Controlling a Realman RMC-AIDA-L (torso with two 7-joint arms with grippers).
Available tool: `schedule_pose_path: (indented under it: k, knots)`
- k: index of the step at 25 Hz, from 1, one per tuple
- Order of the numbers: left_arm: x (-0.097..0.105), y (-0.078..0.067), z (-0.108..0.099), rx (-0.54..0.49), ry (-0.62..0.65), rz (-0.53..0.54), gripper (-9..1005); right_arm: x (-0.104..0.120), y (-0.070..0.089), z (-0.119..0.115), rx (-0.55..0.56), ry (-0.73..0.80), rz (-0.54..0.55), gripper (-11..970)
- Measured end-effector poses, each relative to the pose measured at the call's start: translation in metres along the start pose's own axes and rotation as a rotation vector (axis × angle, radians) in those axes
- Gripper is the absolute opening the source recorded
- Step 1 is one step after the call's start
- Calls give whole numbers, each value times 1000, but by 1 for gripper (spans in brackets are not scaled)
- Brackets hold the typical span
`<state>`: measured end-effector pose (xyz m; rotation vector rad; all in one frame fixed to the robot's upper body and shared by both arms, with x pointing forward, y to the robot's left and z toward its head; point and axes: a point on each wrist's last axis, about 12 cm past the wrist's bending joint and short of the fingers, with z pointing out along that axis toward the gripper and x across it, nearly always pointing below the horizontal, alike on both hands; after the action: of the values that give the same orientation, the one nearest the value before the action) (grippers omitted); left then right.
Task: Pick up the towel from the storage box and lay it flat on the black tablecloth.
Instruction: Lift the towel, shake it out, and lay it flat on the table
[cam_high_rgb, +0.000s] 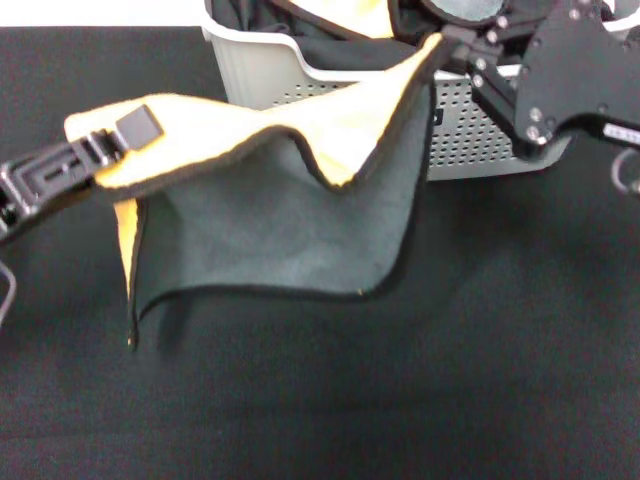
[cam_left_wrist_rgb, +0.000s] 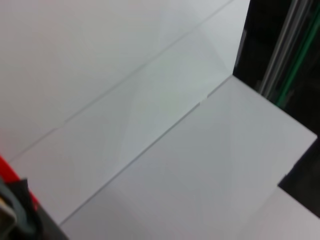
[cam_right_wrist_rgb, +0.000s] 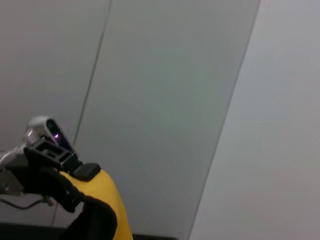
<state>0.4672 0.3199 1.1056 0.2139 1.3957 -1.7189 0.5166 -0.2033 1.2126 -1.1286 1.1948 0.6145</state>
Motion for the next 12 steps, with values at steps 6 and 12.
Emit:
schedule_pose_path:
  k: [6,12]
  knots:
    - [8,2,-6,-42,9,-11,57,-2,6,-12,-17,18,-9,8]
    - [15,15,5,-92,11,13,60,-7,-1,-12,-4,2,-24,9]
